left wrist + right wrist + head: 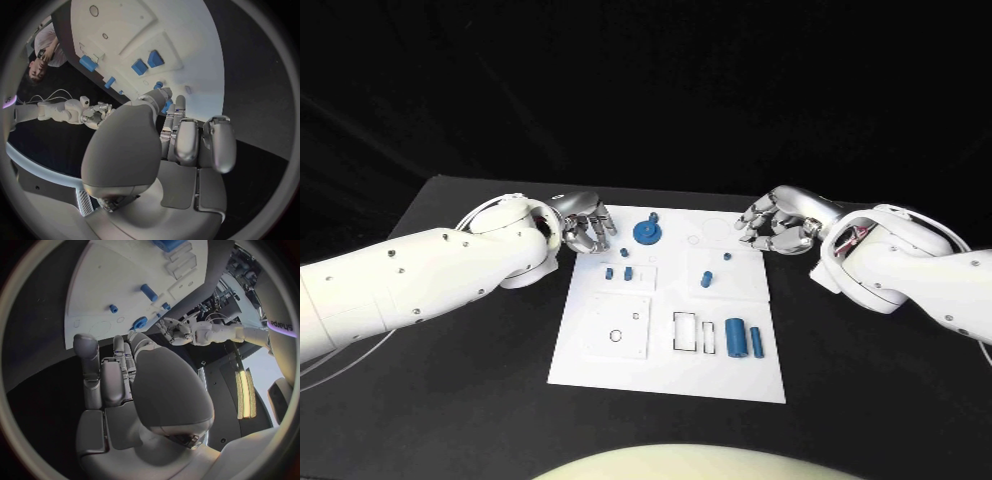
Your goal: Assemble the parts on the task board
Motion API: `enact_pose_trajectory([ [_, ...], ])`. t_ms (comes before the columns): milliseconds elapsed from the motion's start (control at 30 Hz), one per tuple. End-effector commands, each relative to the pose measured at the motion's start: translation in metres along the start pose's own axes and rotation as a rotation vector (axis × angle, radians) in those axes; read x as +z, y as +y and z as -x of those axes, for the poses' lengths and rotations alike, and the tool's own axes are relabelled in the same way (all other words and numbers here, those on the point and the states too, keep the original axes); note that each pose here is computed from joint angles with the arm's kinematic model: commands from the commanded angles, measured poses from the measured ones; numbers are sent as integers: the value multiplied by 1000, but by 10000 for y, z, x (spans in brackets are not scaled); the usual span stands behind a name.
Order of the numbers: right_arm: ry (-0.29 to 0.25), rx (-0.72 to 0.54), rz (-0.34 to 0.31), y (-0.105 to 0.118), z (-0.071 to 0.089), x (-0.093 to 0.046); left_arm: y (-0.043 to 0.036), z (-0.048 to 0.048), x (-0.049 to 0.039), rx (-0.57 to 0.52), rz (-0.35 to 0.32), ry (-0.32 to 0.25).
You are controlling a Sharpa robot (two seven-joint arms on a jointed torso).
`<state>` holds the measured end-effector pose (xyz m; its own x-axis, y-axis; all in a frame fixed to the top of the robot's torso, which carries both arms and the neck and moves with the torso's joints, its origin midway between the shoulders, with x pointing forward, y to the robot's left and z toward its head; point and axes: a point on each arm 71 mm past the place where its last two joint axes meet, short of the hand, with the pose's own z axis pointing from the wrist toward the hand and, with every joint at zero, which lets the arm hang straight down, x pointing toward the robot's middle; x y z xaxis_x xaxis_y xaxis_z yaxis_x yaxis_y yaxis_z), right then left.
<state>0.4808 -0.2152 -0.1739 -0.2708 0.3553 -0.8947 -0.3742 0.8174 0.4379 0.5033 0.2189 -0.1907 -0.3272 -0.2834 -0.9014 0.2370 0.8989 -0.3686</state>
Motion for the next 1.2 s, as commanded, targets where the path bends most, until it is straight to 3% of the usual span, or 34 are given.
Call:
enact_pose_trajectory([
  [33, 23, -213, 0, 28, -61, 23, 12, 92, -26, -233, -35, -78],
  [200, 34, -316, 9, 107, -146, 85, 78, 153, -105, -546, -46, -109],
  [267, 46, -355, 5, 131, -192, 119, 101, 175, -145, -719, -45, -130],
  [467, 75, -406, -8, 151, -297, 175, 145, 203, -202, -997, -24, -178],
  [767, 106, -423, -8, 174, -410, 205, 206, 247, -271, -1160, -25, -237],
  [1200, 119, -423, -10, 167, -488, 251, 222, 267, -316, -1205, -39, -246],
])
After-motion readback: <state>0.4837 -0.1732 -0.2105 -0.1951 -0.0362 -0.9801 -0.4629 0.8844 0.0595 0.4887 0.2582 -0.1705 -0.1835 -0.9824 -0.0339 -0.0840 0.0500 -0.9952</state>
